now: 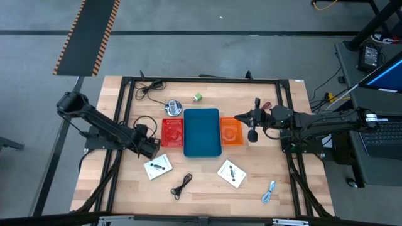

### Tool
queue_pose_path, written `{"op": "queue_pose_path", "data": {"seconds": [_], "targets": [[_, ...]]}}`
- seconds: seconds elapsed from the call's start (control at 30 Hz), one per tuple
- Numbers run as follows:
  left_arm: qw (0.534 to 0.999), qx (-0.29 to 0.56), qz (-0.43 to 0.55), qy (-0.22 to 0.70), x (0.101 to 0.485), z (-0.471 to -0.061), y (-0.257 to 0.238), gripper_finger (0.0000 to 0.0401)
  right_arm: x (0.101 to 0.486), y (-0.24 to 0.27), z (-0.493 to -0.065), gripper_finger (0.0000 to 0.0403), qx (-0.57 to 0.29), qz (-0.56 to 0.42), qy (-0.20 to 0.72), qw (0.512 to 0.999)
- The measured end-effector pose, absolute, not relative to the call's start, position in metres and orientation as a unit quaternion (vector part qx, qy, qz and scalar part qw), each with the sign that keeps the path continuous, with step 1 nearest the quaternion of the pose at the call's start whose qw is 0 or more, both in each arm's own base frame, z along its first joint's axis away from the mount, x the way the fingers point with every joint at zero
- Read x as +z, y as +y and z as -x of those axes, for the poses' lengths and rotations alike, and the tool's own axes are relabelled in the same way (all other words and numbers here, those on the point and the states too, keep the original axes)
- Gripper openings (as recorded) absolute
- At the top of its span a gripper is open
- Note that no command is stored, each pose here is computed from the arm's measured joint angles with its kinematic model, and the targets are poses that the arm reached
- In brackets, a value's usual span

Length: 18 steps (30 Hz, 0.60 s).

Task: Pick and place items into bin
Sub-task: Put the white charger adapter into the blue bin

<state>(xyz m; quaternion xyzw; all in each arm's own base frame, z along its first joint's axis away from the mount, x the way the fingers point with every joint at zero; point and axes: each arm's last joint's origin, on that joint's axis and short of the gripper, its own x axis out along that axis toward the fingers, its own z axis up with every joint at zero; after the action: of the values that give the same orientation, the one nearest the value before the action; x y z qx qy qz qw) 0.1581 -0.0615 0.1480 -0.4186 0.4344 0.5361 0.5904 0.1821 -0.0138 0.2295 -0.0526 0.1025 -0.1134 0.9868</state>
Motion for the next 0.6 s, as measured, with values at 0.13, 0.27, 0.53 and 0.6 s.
{"op": "queue_pose_path", "data": {"seconds": [0.13,0.27,0.53,0.6], "targets": [[0.574,0.529,0.432,0.451,0.1465,-0.1584,-0.0633,0.0201,0.2294,-0.0138,-0.1821,0.0000,-0.113,0.059,0.104,0.986],[0.573,0.533,0.426,0.453,0.1445,-0.1589,-0.0635,0.0201,0.2290,-0.0138,-0.1820,0.0000,-0.112,0.064,0.106,0.986],[0.587,0.525,0.409,0.461,0.1443,-0.1590,-0.0631,0.0182,0.2286,-0.0138,-0.1819,0.0000,-0.112,0.064,0.108,0.986],[0.583,0.518,0.408,0.475,0.1442,-0.1587,-0.0637,0.0165,0.2287,-0.0138,-0.1819,0.0000,-0.112,0.064,0.108,0.986]]}}
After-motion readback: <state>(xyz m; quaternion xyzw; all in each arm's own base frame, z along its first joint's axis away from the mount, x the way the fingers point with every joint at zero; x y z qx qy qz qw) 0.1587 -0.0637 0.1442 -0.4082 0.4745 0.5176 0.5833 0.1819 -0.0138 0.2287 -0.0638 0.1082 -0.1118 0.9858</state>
